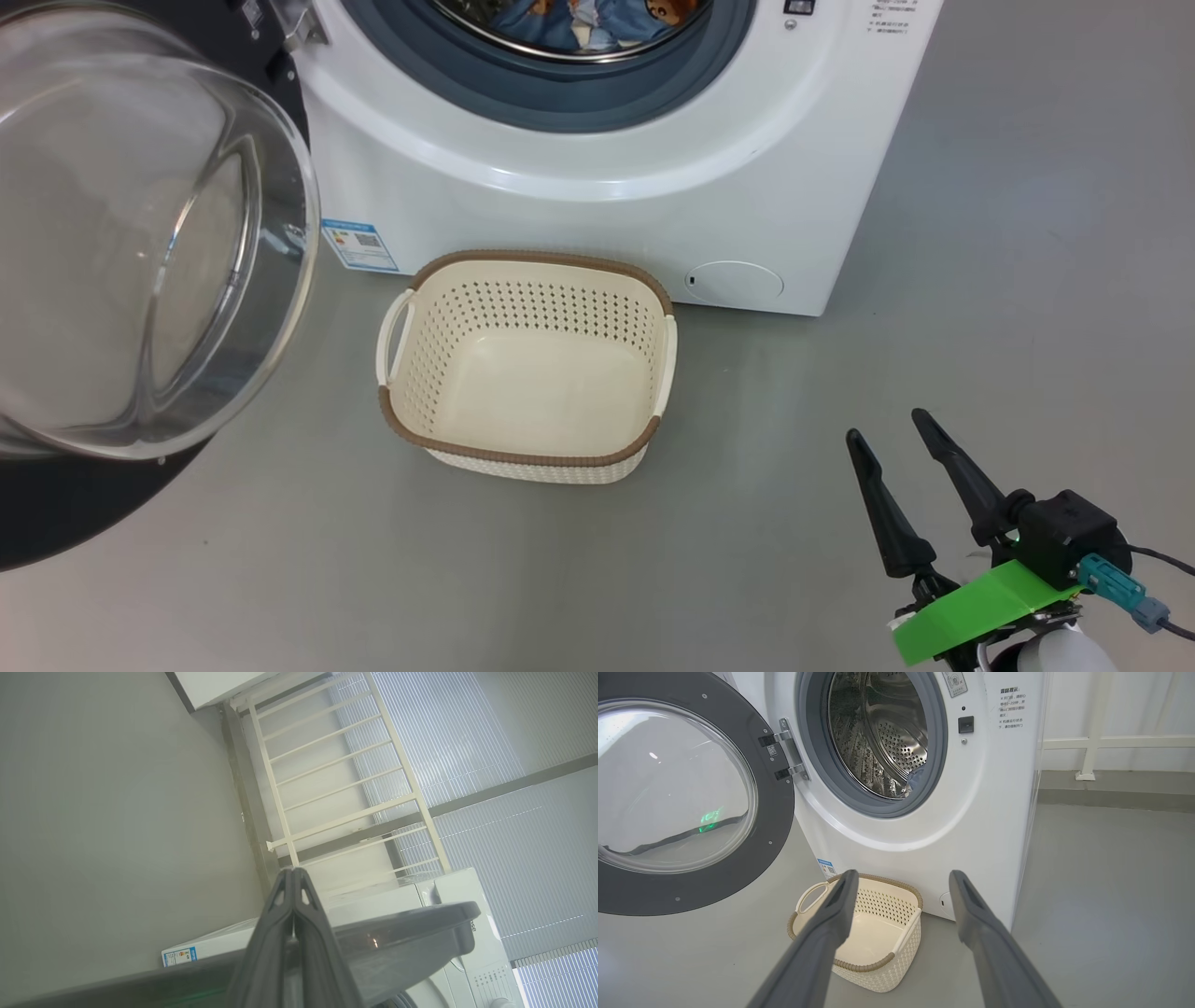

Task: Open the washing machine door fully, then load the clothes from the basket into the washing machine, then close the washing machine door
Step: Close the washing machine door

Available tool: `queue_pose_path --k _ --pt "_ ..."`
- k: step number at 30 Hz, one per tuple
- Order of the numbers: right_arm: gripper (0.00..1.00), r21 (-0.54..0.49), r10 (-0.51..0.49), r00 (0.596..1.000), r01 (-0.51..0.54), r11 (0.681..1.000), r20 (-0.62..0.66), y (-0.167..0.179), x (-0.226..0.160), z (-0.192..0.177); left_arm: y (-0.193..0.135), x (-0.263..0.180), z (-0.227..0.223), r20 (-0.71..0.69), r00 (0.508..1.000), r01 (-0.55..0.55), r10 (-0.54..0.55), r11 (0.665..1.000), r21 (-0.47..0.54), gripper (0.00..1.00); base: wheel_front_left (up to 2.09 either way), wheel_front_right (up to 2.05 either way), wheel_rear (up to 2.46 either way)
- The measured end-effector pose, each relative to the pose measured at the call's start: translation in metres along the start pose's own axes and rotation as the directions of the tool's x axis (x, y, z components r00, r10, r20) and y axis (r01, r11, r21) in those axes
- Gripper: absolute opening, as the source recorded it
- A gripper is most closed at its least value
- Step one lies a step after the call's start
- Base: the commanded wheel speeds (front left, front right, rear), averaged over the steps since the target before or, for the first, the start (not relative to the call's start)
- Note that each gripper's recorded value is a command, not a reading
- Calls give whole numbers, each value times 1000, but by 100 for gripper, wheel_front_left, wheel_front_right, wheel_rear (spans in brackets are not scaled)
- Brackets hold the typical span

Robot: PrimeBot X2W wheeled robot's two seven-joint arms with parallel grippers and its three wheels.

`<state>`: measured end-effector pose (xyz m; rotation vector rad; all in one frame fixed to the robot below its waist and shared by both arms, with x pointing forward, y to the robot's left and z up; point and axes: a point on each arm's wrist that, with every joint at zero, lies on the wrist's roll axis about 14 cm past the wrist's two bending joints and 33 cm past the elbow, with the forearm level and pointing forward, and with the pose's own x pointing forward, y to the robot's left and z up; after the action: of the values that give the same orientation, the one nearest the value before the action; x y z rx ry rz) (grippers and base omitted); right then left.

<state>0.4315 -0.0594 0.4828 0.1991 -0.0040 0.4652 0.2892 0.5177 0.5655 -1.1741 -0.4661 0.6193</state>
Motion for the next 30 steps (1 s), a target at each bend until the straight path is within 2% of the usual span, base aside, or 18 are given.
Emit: queue_pose_path --k 20,30 --pt "100 2 13 1000 -13 1000 -6 5 -1 0 2 -13 -28 -183 983 6 -18 998 -67 0 0 0 0" --pt "100 13 15 1000 -15 1000 -17 6 0 -5 7 -20 -37 -270 963 -23 13 999 -35 0 0 0 0"
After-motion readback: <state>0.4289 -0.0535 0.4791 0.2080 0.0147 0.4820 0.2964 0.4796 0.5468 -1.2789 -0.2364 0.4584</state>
